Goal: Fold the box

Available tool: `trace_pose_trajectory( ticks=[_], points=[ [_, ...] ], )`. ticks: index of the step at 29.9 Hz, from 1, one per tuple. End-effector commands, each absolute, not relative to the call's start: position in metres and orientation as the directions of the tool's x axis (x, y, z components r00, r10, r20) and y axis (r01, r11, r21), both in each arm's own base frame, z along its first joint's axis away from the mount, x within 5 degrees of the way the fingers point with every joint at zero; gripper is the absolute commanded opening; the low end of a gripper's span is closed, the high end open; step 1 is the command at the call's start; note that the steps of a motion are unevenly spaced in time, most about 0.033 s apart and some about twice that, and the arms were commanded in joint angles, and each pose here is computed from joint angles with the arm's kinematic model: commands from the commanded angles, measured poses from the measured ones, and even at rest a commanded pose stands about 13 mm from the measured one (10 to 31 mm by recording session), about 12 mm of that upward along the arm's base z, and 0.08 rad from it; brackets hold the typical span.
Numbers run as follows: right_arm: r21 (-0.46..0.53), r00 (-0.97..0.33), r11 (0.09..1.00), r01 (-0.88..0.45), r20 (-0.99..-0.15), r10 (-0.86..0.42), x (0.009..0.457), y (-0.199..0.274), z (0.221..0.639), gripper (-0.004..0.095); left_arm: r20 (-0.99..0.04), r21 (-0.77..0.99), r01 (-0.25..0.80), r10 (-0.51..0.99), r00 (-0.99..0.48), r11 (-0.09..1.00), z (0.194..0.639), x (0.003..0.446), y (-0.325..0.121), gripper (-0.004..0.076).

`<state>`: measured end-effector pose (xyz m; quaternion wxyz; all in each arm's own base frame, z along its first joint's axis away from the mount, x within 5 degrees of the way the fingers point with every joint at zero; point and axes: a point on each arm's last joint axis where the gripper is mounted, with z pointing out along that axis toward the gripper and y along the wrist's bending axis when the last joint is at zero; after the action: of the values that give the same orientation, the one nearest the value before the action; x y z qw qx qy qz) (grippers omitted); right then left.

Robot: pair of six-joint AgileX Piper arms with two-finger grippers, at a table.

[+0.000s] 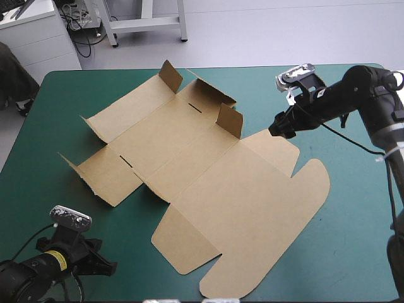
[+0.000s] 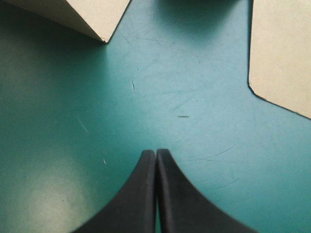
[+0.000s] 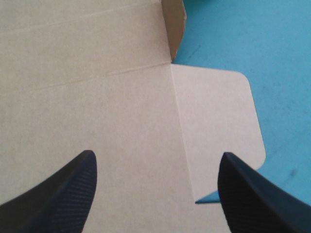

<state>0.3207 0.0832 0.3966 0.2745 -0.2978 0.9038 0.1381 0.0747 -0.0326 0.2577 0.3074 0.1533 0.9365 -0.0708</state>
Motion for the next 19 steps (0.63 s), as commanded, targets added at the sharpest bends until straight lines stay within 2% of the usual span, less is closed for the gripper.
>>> trace_pose_trajectory(
  ticks=[1,6,13,19],
  points=[
    [0.1,-0.614,0.749,-0.655,-0.648,-0.451,0.333,0.091,0.413,0.0644,-0.644,-0.048,0.332,0.225,-0.731,0.942,0.268,0.079,-0.035,-0.0032],
    [0.135,-0.606,0.715,-0.686,-0.65,-0.458,0.361,0.1,0.399,0.0644,-0.644,-0.048,0.332,0.225,-0.731,0.942,0.268,0.079,-0.035,-0.0032],
    [0.095,-0.547,0.648,-0.756,-0.636,-0.545,0.386,0.133,0.381,0.0644,-0.646,-0.049,0.333,0.224,-0.73,0.942,0.268,0.079,-0.035,-0.0032],
    [-0.028,-0.496,0.633,-0.774,-0.594,-0.633,0.41,0.163,0.367,0.0644,-0.646,-0.049,0.333,0.224,-0.73,0.942,0.268,0.079,-0.035,-0.0032]
  ],
)
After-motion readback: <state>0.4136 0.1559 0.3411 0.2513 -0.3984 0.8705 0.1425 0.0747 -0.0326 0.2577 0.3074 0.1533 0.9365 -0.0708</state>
